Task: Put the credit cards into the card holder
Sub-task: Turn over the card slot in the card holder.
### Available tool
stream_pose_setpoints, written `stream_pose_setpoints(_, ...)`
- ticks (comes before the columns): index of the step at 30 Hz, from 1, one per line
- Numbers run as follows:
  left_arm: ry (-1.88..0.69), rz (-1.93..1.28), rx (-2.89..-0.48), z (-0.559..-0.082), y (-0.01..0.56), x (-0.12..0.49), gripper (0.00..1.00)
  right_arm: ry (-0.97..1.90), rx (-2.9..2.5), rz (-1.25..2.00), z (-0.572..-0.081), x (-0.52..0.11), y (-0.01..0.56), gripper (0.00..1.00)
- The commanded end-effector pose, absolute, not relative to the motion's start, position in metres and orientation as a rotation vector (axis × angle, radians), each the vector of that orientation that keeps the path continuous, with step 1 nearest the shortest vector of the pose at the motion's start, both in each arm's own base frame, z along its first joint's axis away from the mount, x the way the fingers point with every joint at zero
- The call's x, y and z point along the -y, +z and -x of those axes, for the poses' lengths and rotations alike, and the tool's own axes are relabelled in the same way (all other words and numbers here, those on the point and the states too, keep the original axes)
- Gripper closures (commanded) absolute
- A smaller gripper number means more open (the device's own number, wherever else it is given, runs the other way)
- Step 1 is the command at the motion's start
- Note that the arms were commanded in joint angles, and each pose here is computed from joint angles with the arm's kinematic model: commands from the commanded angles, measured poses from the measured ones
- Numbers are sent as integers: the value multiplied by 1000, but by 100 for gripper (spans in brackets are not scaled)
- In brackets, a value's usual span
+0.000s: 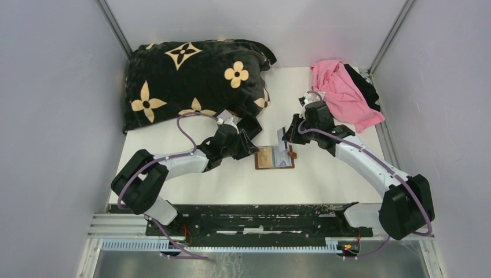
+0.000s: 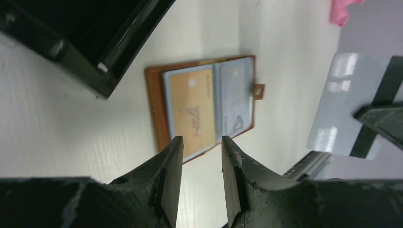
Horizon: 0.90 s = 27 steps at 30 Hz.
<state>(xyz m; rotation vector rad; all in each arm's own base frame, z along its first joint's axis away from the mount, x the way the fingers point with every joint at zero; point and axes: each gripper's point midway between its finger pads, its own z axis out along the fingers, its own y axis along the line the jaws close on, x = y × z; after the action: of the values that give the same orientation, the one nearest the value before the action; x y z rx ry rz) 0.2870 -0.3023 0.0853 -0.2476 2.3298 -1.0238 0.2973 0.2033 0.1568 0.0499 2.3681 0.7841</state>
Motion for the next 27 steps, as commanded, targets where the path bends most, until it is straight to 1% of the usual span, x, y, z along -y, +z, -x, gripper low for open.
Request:
stream_pose_setpoints(1,-760,129,-2392,-276,62,284,58,542,-2424,67,-300,-198,146,99)
stream_pose_setpoints(5,-709,93,-2418,-269,51,285,60,399,-2451,135,-303,-200,136,99)
stream_pose_setpoints(12,-637,26,-2458,-265,39,293,61,258,-2486,204,-303,-202,119,99)
stream_pose_setpoints(27,-561,-36,-2501,-269,30,304,60,135,-2526,255,-299,-200,86,99)
